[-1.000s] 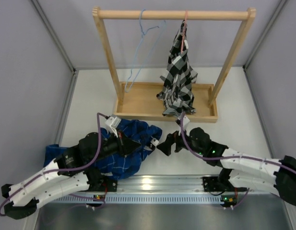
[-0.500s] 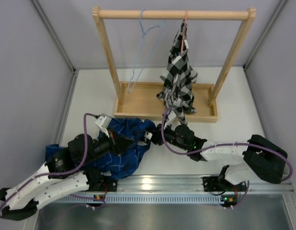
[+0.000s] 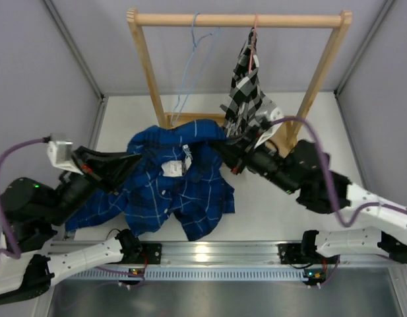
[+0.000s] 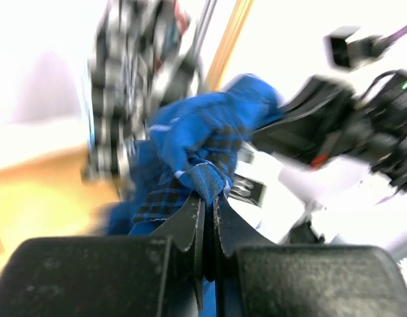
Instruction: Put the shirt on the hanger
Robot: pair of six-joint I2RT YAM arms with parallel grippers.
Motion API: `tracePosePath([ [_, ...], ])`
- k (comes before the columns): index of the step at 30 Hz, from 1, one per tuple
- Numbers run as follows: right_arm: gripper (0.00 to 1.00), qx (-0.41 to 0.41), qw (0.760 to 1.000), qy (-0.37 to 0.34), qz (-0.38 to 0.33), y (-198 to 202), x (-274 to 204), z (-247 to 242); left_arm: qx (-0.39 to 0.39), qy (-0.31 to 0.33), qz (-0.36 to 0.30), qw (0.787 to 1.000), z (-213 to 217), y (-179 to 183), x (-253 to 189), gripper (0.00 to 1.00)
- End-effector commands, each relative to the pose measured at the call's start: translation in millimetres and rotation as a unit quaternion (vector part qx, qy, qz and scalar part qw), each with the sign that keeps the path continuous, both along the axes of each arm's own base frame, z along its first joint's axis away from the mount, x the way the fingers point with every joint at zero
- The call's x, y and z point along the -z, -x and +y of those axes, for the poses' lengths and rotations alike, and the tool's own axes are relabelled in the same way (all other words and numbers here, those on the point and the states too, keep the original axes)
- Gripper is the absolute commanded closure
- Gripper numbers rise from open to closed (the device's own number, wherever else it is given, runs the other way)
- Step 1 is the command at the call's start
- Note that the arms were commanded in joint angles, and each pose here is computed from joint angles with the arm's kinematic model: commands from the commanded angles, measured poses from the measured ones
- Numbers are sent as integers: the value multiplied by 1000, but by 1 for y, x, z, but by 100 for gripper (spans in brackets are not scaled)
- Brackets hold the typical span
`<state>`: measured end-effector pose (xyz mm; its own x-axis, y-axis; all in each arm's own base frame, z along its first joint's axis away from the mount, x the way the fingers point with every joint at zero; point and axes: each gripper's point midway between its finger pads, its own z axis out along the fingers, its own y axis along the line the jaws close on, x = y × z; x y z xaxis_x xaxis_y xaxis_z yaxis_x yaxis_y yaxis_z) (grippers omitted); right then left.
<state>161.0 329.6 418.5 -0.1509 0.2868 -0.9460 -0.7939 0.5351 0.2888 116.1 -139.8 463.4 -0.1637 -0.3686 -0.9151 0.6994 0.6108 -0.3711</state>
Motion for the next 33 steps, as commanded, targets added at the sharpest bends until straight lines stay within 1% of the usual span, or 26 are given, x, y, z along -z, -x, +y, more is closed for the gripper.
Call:
tracePosePath([
  [1, 100, 2, 997, 60, -48, 19, -82, -32, -4, 29, -116, 993, 15, 8, -78, 100],
  [2, 100, -11, 992, 120, -34, 24, -69, -35, -6, 33, -125, 992, 17, 9, -87, 100],
  [3, 100, -8, 995, 87, -38, 28, -113, -50, -15, 35, -132, 990, 21, 8, -95, 100],
  [5, 100, -8, 992, 127, -20, 24, -103, -39, -34, 20, -116, 992, 14, -5, -84, 100],
  [8, 100, 15, 989, 147, 32, 19, -65, -39, -39, -13, -73, 996, -12, -24, -30, 100],
  [9, 100, 21, 985, 163, 47, 17, -32, -37, -43, -29, -52, 997, -24, -32, 6, 100],
  [10, 100, 28, 984, 166, 62, 16, -12, -36, -48, -31, -36, 998, -29, -37, 27, 100],
  [11, 100, 41, 975, 198, 96, 13, 44, -32, -50, -22, -11, 998, -34, -40, 47, 100],
  [12, 100, 45, 977, 181, 103, 15, 51, -40, -48, -15, -2, 999, -35, -40, 64, 100],
  [13, 100, 50, 978, 166, 113, 14, 62, -37, -43, -36, 25, 998, -50, -46, 110, 100],
  [14, 100, 56, 977, 158, 135, 14, 78, -37, -36, -30, 52, 998, -57, -46, 132, 100],
  [15, 100, 61, 971, 176, 150, 16, 114, -43, -18, -32, 64, 997, -64, -42, 152, 100],
  [16, 100, 64, 972, 160, 158, 16, 123, -43, -13, -52, 90, 994, -72, -43, 193, 100],
  [17, 100, 75, 970, 153, 172, 15, 134, -45, -10, -45, 118, 992, -75, -41, 210, 100],
  [18, 100, 88, 966, 167, 179, 14, 157, -52, -6, -49, 132, 990, -77, -40, 225, 100],
  [19, 100, 102, 963, 170, 183, 11, 165, -56, 1, -53, 143, 988, -79, -37, 237, 100],
  [20, 100, 124, 958, 181, 185, 7, 179, -63, 0, -66, 155, 986, -78, -36, 255, 84],
  [21, 100, 131, 956, 184, 186, 4, 183, -66, 0, -63, 153, 986, -76, -35, 257, 68],
  [22, 100, 134, 955, 187, 187, 3, 186, -67, -11, -64, 153, 986, -71, -37, 259, 49],
  [23, 100, 133, 954, 189, 189, 3, 188, -67, -25, -74, 156, 985, -65, -38, 259, 15],
  [24, 100, 136, 953, 194, 188, 1, 190, -69, -36, -75, 153, 985, -59, -40, 254, 2],
  [26, 100, 144, 950, 208, 182, -1, 192, -73, -55, -95, 145, 983, -51, -44, 247, 2],
  [27, 100, 148, 950, 210, 180, -2, 191, -76, -64, -84, 142, 984, -50, -47, 225, 2],
  [28, 100, 148, 950, 213, 176, -2, 190, -78, -74, -83, 141, 984, -49, -50, 217, 2],
  [31, 100, 157, 950, 218, 161, -3, 185, -90, -162, -95, 159, 969, -34, -72, 188, 2],
  [33, 100, 154, 952, 216, 149, -1, 181, -98, -150, -139, 165, 965, -50, -77, 190, 2],
])
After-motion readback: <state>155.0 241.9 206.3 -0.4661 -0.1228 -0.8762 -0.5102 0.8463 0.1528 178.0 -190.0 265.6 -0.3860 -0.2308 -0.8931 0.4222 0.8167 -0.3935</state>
